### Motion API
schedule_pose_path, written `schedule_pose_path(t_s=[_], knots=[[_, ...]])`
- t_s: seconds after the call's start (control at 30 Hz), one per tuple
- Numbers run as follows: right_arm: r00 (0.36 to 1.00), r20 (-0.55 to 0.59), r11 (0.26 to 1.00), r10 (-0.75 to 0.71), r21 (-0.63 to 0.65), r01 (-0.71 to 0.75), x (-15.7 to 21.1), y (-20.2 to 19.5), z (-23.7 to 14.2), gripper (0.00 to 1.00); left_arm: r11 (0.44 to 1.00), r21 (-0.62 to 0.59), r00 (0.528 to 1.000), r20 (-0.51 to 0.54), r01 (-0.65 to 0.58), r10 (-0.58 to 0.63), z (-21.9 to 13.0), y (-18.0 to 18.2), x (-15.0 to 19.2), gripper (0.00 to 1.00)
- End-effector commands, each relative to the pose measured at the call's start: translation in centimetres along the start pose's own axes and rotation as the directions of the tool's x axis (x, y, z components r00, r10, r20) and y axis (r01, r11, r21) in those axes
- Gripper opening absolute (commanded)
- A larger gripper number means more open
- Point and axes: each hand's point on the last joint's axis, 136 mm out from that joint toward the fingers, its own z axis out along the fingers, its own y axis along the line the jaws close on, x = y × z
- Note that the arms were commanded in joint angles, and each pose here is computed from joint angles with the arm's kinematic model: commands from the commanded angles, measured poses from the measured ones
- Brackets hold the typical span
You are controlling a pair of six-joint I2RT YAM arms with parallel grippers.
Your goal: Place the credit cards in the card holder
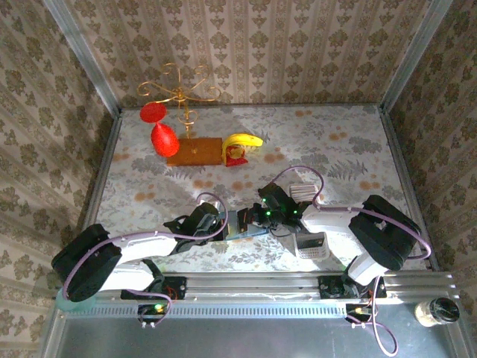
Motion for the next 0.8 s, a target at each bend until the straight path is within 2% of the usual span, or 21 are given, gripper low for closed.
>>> schedule_pose_path(t_s=[0.0,0.17,0.4,0.47,0.63,0.77], knots=[[0.997,-0.074,0.999,0.021,0.052,-0.017,1.8,-1.9,0.4,0.0,0.995,-0.097,0.997,-0.074,0.006,-0.013,-0.1,2.7,2.4,0.13],[0.995,-0.103,0.998,0.013,0.062,-0.007,2.4,-2.5,0.8,0.0,0.996,-0.088,0.998,-0.059,0.006,-0.012,-0.6,2.2,1.9,0.27],[0.99,-0.141,0.997,0.013,0.081,-0.001,3.2,-3.6,1.4,0.0,0.996,-0.089,1.0,-0.031,0.003,-0.006,-1.5,1.8,1.0,0.35],[0.989,-0.149,0.996,0.014,0.086,-0.001,3.4,-3.8,1.6,0.0,0.996,-0.084,1.0,-0.014,0.009,-0.01,-1.9,1.8,0.8,0.41],[0.988,-0.153,0.995,0.02,0.1,-0.004,3.5,-4.3,1.9,0.0,0.995,-0.093,1.0,0.022,0.024,-0.022,-2.7,2.4,0.3,0.44],[0.986,-0.164,0.995,0.022,0.099,-0.006,3.7,-4.5,2.2,0.0,0.993,-0.11,0.999,0.037,0.038,-0.034,-3.2,3.1,0.3,0.41]])
